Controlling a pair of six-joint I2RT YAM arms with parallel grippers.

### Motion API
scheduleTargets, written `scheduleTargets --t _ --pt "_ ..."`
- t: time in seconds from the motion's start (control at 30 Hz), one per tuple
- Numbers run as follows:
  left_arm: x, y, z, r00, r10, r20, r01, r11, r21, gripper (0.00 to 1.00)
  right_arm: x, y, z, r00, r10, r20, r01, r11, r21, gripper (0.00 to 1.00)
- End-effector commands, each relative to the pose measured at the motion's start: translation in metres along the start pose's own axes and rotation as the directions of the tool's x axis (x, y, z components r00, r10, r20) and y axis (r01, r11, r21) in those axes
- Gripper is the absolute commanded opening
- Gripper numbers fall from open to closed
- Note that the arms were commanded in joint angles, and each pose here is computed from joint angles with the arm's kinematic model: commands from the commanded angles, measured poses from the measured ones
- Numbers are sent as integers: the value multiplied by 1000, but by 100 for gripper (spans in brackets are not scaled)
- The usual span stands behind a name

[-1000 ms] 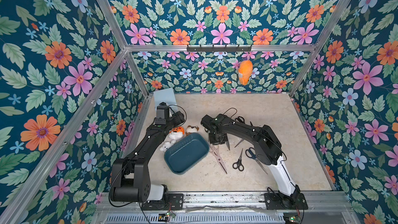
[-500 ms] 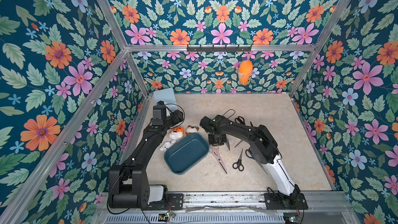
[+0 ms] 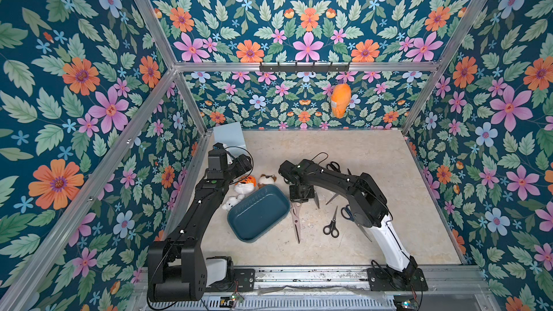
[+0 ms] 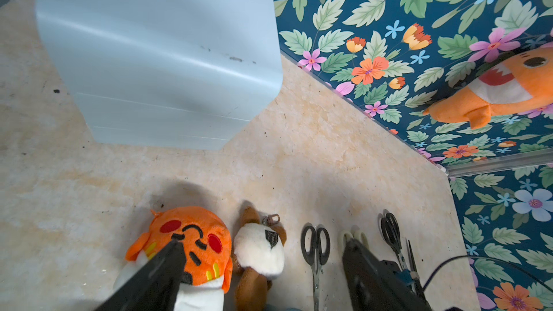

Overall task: Put the scissors into the storage box
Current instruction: Pick up the scissors from the center of the board.

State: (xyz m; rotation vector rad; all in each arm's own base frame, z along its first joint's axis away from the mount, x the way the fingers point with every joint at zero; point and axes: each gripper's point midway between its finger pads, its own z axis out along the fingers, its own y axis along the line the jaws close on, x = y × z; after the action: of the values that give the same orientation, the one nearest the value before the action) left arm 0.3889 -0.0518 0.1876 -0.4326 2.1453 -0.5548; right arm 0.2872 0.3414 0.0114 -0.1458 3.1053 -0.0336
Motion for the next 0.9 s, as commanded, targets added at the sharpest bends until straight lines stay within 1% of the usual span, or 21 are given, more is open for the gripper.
scheduleTargets --t 0.0,0.03,0.1,0.17,0.27,0.4,0.6,0.87 --pt "-4 4 3 999 16 30 -16 1000 -6 89 8 -14 14 999 15 -38 -13 998 55 2" --pt "-3 7 5 999 22 31 -22 1000 -10 89 8 -15 14 999 15 -40 -12 998 56 0" --pt "-1 14 12 999 34 24 -34 999 -10 89 8 -15 9 999 4 -33 -2 999 48 0" --pt "0 21 20 1000 3 2 -3 1000 9 90 6 -16 3 1000 -5 -19 6 999 46 0" --pt "0 25 29 998 -57 -26 58 996 68 90 5 -19 -4 1000 -22 -5 22 998 53 0" --pt "4 25 35 996 -70 -58 75 992 99 90 6 -24 -16 999 -43 11 42 998 54 0" --pt "1 25 33 997 -64 -47 69 993 98 90 8 -34 -46 997 -72 37 70 995 65 0" --pt "-3 24 28 998 -62 -24 64 993 95 90 4 -30 -87 997 -36 64 35 999 8 0"
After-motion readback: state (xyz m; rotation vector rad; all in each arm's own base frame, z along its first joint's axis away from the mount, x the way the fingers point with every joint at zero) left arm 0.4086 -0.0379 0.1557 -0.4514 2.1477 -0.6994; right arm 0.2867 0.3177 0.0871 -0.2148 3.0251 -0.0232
